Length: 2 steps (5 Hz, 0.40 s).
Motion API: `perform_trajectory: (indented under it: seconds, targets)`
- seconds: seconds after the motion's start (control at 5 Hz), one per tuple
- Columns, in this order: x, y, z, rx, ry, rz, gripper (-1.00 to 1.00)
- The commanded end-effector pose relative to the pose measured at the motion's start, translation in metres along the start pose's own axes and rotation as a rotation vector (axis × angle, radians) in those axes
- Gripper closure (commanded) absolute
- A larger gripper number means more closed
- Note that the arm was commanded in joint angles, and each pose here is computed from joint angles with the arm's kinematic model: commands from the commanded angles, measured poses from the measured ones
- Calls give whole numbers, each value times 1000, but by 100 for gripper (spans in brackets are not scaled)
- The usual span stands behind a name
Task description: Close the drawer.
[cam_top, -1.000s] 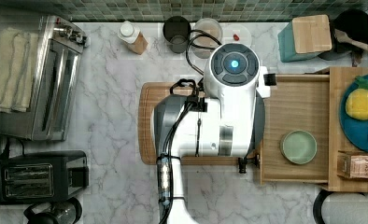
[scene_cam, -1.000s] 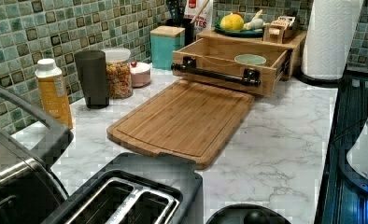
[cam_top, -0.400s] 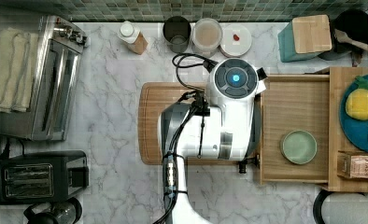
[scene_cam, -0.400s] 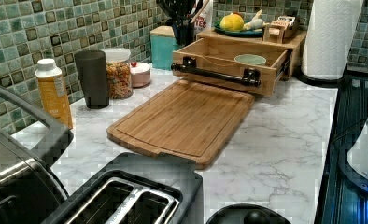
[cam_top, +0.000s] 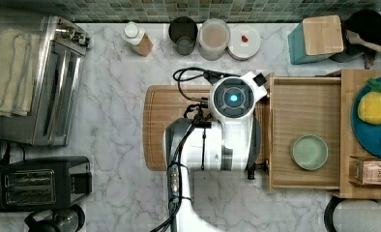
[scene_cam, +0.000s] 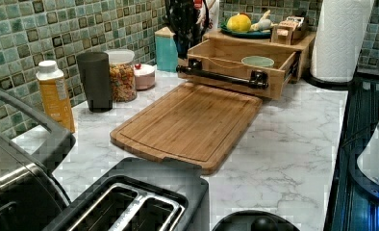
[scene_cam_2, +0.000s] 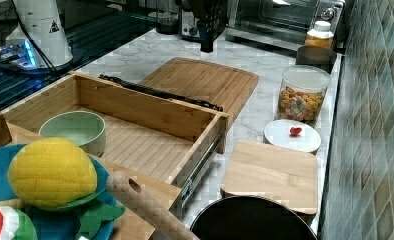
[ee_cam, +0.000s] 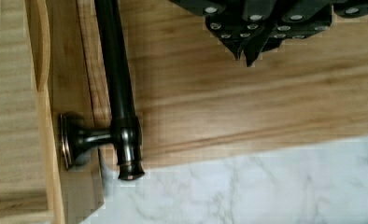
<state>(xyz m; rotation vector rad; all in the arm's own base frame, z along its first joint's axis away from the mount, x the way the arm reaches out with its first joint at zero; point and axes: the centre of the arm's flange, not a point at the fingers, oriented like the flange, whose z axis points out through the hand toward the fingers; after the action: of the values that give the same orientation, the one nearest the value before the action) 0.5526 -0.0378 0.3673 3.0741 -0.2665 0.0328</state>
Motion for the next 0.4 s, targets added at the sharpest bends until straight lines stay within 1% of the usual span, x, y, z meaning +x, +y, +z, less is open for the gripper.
perform_trajectory:
  seconds: [0.2,0.4]
  targets:
    - [-12,-27,58,-96,-49,-80,100]
    - [-13,-20,76,-122,-61,-44,100]
